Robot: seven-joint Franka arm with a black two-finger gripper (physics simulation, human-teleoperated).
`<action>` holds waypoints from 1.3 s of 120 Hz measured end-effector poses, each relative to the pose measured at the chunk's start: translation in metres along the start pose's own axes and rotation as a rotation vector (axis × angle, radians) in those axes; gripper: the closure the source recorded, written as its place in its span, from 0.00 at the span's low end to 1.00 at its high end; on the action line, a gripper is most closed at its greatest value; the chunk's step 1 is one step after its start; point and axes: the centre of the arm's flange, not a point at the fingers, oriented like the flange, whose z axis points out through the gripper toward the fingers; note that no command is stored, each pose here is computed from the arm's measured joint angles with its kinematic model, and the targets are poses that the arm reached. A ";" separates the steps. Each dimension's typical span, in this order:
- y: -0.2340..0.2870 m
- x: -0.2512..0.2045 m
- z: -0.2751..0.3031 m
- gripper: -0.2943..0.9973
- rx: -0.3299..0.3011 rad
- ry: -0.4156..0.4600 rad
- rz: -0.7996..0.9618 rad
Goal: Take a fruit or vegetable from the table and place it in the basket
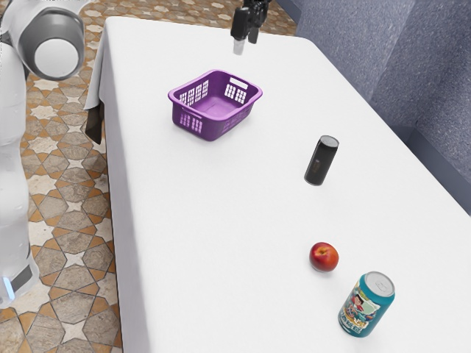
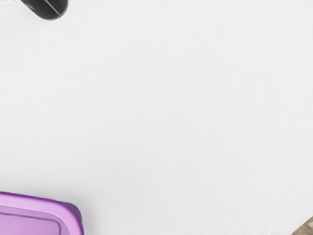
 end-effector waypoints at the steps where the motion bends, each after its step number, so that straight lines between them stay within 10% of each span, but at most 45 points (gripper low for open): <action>1: 0.001 0.002 0.001 0.23 -0.002 0.000 0.010; 78: 0.297 0.230 0.159 0.23 -0.126 -0.006 0.879; 156: 0.205 0.277 0.211 0.23 0.017 0.022 0.787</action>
